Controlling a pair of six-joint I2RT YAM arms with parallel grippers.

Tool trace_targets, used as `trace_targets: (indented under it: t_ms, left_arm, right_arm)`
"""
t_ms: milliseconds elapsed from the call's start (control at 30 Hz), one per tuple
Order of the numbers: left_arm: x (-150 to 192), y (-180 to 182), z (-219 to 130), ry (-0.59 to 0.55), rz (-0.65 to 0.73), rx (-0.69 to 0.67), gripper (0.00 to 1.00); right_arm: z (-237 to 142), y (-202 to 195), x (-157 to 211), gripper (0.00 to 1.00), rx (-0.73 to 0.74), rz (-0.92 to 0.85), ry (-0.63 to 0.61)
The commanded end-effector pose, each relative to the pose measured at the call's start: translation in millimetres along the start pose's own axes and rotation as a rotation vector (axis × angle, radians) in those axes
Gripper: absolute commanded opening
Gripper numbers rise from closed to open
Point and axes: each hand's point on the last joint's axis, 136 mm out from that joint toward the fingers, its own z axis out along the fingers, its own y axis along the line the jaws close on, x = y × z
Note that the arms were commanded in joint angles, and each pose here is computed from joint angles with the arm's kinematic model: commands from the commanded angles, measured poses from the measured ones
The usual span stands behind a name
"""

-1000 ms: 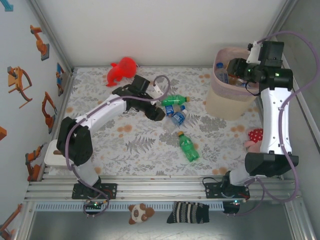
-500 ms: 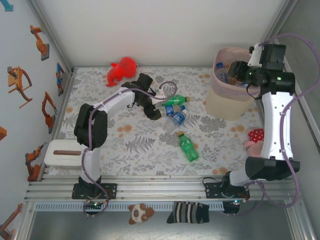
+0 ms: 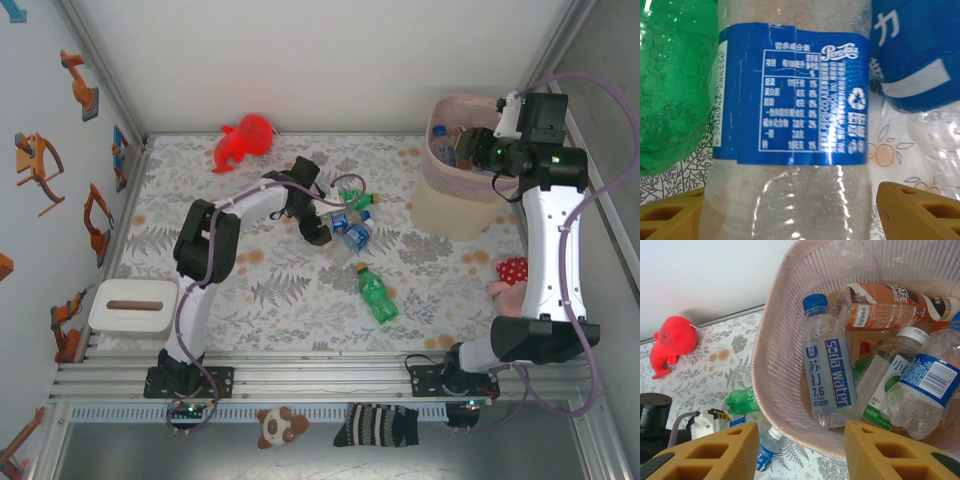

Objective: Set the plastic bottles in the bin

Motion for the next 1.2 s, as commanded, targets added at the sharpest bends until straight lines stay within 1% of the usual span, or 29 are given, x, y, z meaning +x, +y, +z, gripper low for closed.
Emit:
trace_targets:
  t_ms: [0,300,500,667,867,1033,1167]
  left_arm:
    - [-2,6,5,-0.014,0.001,-0.023,0.74]
    - [2,3,7,-0.007,-0.001,-0.017,0.57]
    - [-2,-2,-8,-0.026,0.006,-0.023,0.51]
    - [-7,-3,-29,-0.055,0.002,-0.065,0.5]
    - [-17,-11,-60,-0.131,-0.014,-0.105,0.5]
    - [-27,-14,-91,-0.209,-0.041,-0.164,0.5]
    - [-40,-19,-120,-0.298,-0.073,-0.189,0.5]
  right_arm:
    - [-6,2,0,0.48,-0.001,-0.022,-0.02]
    - [-14,4,-1,0.48,-0.001,-0.026,-0.037]
    - [-25,7,-4,0.47,-0.008,-0.031,-0.059]
    - [-31,11,-4,0.47,-0.021,-0.027,-0.071]
    - [-36,20,-4,0.46,-0.07,-0.01,-0.082]
    - [-42,33,-6,0.46,-0.148,0.01,-0.105]
    - [-46,51,-8,0.47,-0.258,0.023,-0.138]
